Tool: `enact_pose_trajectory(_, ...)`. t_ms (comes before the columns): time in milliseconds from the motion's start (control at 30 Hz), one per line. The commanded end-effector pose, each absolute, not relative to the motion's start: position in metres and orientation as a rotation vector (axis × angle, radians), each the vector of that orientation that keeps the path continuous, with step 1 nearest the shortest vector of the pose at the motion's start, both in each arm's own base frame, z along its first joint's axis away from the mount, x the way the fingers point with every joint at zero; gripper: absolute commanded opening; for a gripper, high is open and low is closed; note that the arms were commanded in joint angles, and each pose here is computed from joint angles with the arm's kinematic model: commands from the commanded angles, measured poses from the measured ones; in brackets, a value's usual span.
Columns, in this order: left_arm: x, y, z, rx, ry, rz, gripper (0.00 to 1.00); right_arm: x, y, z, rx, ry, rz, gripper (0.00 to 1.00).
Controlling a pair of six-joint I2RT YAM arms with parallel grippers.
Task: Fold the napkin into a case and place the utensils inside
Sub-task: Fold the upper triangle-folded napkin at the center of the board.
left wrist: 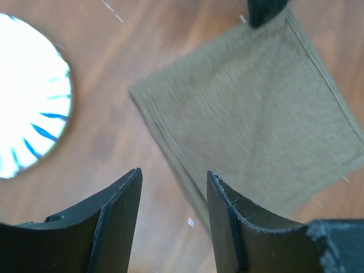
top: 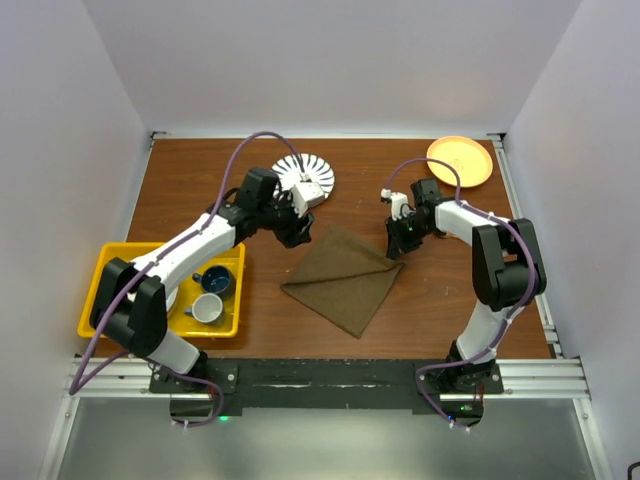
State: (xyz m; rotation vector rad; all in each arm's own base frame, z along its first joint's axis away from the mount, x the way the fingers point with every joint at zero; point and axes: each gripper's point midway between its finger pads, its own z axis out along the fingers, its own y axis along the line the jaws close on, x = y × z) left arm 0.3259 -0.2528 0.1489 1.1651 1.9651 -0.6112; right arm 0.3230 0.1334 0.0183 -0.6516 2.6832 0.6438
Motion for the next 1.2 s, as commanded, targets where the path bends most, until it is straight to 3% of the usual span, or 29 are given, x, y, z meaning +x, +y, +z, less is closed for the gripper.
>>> enact_pose_trajectory(0,0.286,-0.242,0.122,1.163,2.103,-0.736,0.54,0.303,0.127,0.023,-0.669,2.732,0.637,0.04)
enact_pose_trajectory(100,0.28,-0.241,0.113,1.146,2.153,-0.76,0.54,0.301,0.127,0.029,-0.692,2.758,0.649,0.06)
enact_pose_trajectory(300,0.281,-0.24,0.105,1.169,2.175,-0.727,0.52,0.329,0.098,0.059,-0.724,2.701,0.52,0.26)
enact_pose_trajectory(533,0.28,-0.26,0.093,1.24,2.178,-0.58,0.38,0.344,0.117,0.108,-0.655,2.58,0.701,0.31)
enact_pose_trajectory(800,0.292,-0.257,0.057,1.244,2.265,-0.493,0.31,0.31,0.159,0.093,-0.662,2.634,0.922,0.31)
enact_pose_trajectory(1167,0.335,-0.245,0.025,1.248,2.302,-0.353,0.27,0.3,0.147,0.037,-0.657,2.771,0.805,0.29)
